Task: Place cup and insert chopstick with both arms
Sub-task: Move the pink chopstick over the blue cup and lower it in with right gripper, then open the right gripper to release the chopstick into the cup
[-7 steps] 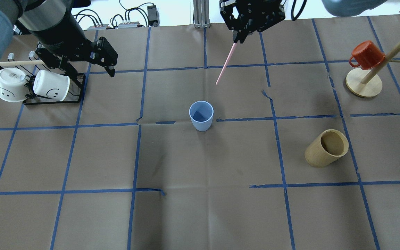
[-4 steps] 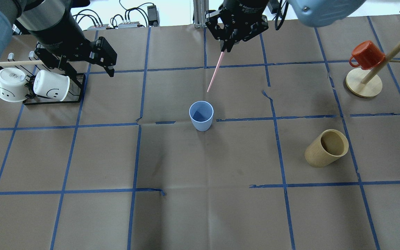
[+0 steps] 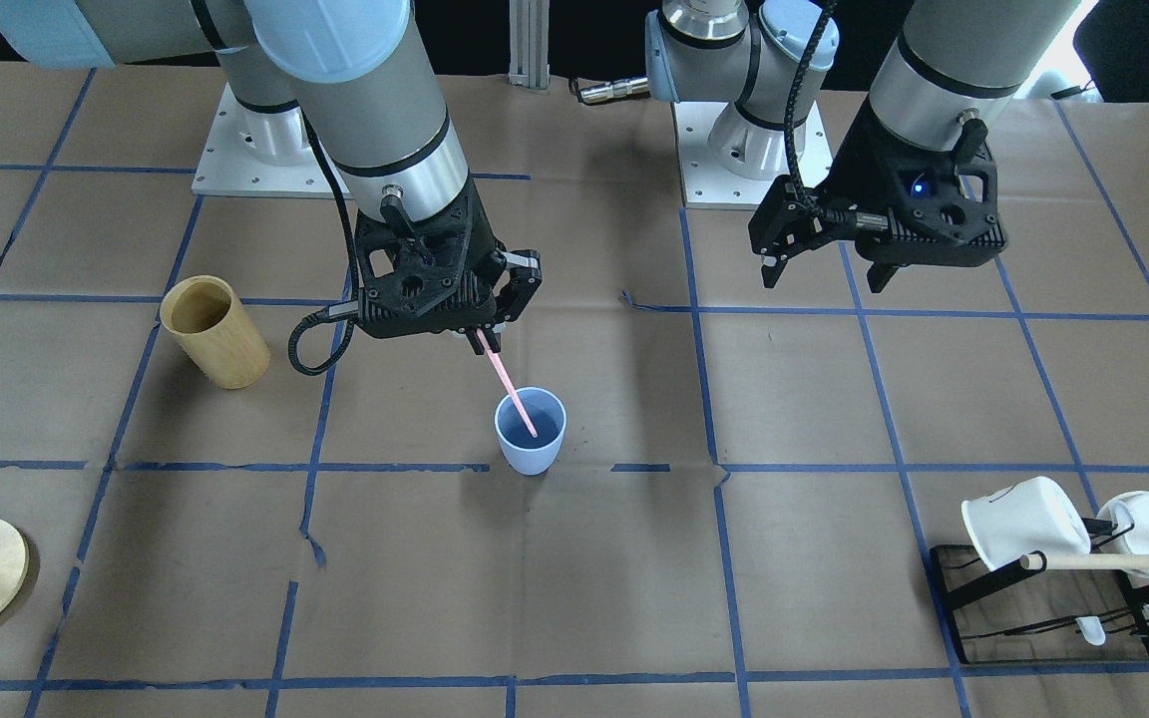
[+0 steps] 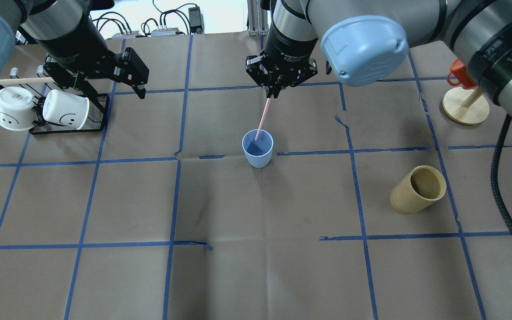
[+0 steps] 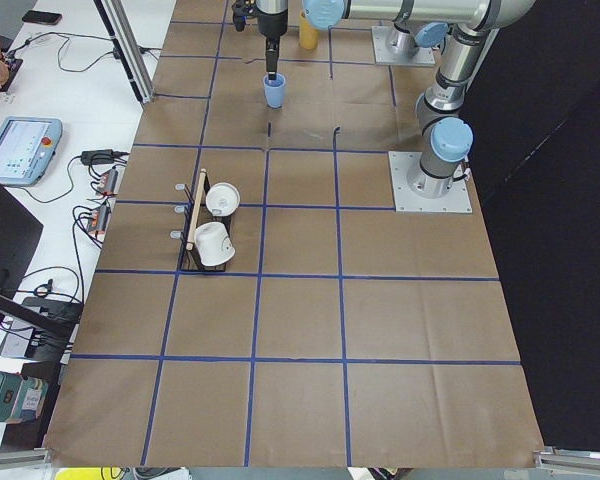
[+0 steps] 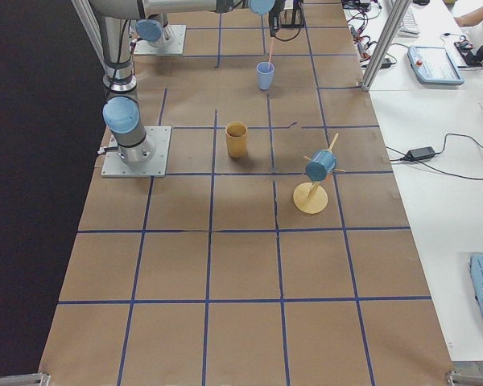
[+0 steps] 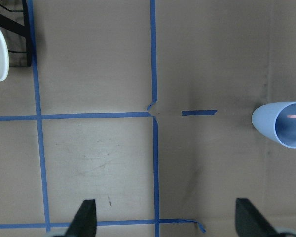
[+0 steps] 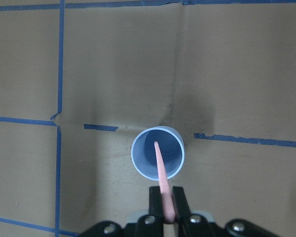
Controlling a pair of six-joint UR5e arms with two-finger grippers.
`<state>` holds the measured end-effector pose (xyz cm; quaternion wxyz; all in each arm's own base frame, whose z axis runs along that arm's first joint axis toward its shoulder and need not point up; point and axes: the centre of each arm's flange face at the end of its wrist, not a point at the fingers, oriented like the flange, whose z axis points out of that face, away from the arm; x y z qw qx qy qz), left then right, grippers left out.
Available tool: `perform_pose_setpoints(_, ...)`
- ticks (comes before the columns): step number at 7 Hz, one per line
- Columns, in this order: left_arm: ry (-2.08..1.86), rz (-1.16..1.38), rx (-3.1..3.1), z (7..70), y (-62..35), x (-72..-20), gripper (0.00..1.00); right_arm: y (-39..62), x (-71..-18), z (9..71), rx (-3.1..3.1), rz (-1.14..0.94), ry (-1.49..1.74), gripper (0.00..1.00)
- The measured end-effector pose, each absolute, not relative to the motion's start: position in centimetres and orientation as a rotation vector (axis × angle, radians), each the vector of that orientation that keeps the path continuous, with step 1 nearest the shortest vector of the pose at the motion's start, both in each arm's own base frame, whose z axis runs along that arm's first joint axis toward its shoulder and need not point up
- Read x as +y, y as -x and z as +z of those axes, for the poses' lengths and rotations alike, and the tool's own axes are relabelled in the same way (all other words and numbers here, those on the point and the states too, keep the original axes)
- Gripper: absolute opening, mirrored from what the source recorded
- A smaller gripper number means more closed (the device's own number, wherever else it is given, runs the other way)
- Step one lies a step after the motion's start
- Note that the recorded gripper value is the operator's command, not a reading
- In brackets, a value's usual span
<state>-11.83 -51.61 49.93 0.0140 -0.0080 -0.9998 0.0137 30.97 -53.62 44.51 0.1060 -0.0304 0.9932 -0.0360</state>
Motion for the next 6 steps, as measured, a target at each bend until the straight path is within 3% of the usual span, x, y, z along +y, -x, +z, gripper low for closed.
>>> perform_pose_setpoints(2, 0.026, 0.045, -3.113, 49.9, 11.9, -51.7, 1.00, -31.0, -53.6, 41.9, 2.922, -0.122, 0.089, 0.12)
perform_pose_setpoints(3, 0.027, 0.046, -3.114, 50.0, 11.9, -51.5, 1.00, -31.0, -53.6, 41.3, 2.920, -0.127, 0.085, 0.37)
perform_pose_setpoints(4, 0.027, 0.047, -3.114, 50.1, 11.9, -51.4, 1.00, -31.1, -53.7, 40.9, 2.918, -0.124, 0.081, 0.72)
perform_pose_setpoints(6, 0.025, 0.050, -3.113, 50.2, 11.8, -51.3, 1.00, -31.2, -53.8, 40.3, 2.914, -0.111, 0.076, 0.78)
